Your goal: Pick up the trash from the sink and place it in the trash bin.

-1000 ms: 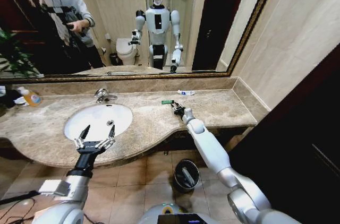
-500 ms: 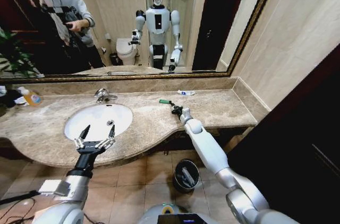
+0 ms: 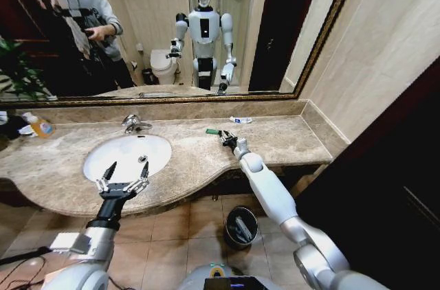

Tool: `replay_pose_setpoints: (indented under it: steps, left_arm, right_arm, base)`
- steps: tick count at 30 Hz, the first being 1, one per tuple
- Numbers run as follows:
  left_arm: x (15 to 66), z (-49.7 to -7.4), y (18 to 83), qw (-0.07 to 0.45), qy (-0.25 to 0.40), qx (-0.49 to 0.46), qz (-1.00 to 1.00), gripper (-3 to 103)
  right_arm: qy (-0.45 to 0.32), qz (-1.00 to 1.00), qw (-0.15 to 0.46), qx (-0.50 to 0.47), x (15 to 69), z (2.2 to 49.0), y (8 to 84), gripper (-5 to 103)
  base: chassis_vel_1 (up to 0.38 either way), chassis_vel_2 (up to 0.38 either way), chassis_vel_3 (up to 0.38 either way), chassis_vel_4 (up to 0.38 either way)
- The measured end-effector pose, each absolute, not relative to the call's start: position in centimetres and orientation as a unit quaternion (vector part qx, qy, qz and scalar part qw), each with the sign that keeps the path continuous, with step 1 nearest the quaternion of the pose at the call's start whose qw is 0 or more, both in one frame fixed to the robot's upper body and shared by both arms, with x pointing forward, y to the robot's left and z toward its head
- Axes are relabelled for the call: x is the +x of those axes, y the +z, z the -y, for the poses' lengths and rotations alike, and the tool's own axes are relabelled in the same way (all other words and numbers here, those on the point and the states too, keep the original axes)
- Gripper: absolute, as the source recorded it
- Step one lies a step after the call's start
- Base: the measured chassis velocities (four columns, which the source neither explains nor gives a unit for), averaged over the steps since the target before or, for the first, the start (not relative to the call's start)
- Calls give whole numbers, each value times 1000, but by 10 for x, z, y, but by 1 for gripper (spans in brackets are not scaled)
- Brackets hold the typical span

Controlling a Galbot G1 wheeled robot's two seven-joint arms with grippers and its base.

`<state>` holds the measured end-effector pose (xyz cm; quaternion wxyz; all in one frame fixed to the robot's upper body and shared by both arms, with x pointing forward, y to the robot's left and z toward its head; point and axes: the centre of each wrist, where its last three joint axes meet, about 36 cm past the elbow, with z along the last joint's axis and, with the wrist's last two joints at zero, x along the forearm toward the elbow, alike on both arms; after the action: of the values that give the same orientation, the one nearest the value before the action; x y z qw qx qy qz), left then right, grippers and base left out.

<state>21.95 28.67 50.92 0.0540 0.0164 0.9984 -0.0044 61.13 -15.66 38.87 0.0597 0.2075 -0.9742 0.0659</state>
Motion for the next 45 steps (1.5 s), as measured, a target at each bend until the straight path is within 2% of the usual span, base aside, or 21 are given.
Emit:
replay_pose_setpoints:
  steps: [1,2,6,8,12,22,23,25,26,28,31,32,35,36,38,40,41,43,45]
  left_arm:
    - [219,-287,509,54,-4,16,-998,100]
    - [219,-287,509,54,-4,16,-998,100]
    - [219,-287,509,54,-4,16,-998,100]
    - [219,-287,509,54,-4,16,-998,100]
    - [219,-287,509,54,-4,16,-998,100]
    - [219,-287,509,54,-4,16,-998,100]
    - [219,-287,509,54,-4,16,-998,100]
    - [219,-287,509,54,-4,16,-998,100]
    - [219,-287,509,54,-4,16,-998,100]
    - [219,-287,509,54,-4,16,-998,100]
    - [219,-287,509,54,-4,16,-998,100]
    - [219,-287,509,54,-4,16,-998,100]
    - [219,-287,509,54,-4,16,-998,100]
    - [219,-287,509,54,-4,16,-998,100]
    - [219,-287,509,54,-4,16,-998,100]
    - [219,-287,509,54,-4,16,-998,100]
    - [219,-287,509,54,-4,16,-998,100]
    - [219,-287,509,54,-4,16,-998,100]
    - [219,-287,509,54,-4,16,-998,100]
  right_arm:
    - [67,974,61,209,612,156,388,51]
    - [67,974,61,209,612,156,388,51]
    - [72,973,64,211,616,161,387,74]
    - [72,973,64,211,616,162,386,74]
    - [75,970,66,221,621,160,385,95]
    - [79,965,55,245,633,146,384,102]
    - [79,964,52,248,636,142,386,99]
    - [78,964,51,250,638,140,387,99]
    - [77,963,50,253,640,137,388,89]
    - [76,963,50,254,641,135,387,89]
    - [77,963,52,254,642,133,383,73]
    - [77,963,52,254,642,133,383,73]
    - [79,963,55,251,642,137,380,56]
    - [79,963,55,251,642,137,380,56]
    - [80,964,55,249,641,140,379,46]
    - [80,964,54,249,640,141,379,46]
    - [81,964,53,248,639,143,379,35]
    - [81,964,53,248,638,144,379,35]
    - [83,964,53,248,637,147,379,24]
  base:
    - [0,0,0,0]
    - [0,0,0,0]
    - [0,0,0,0]
    - [0,0,0,0]
    - [0,0,0,0]
    - [0,0,0,0]
    - [0,0,0,0]
    - [0,0,0,0]
    - [0,0,0,0]
    - [0,0,0,0]
    - [0,0,0,0]
    - [0,0,0,0]
    - [0,0,0,0]
    - [0,0,0,0]
    - [0,0,0,0]
    - [0,0,0,0]
    - [0,0,0,0]
    - [0,0,0,0]
    - [0,0,0,0]
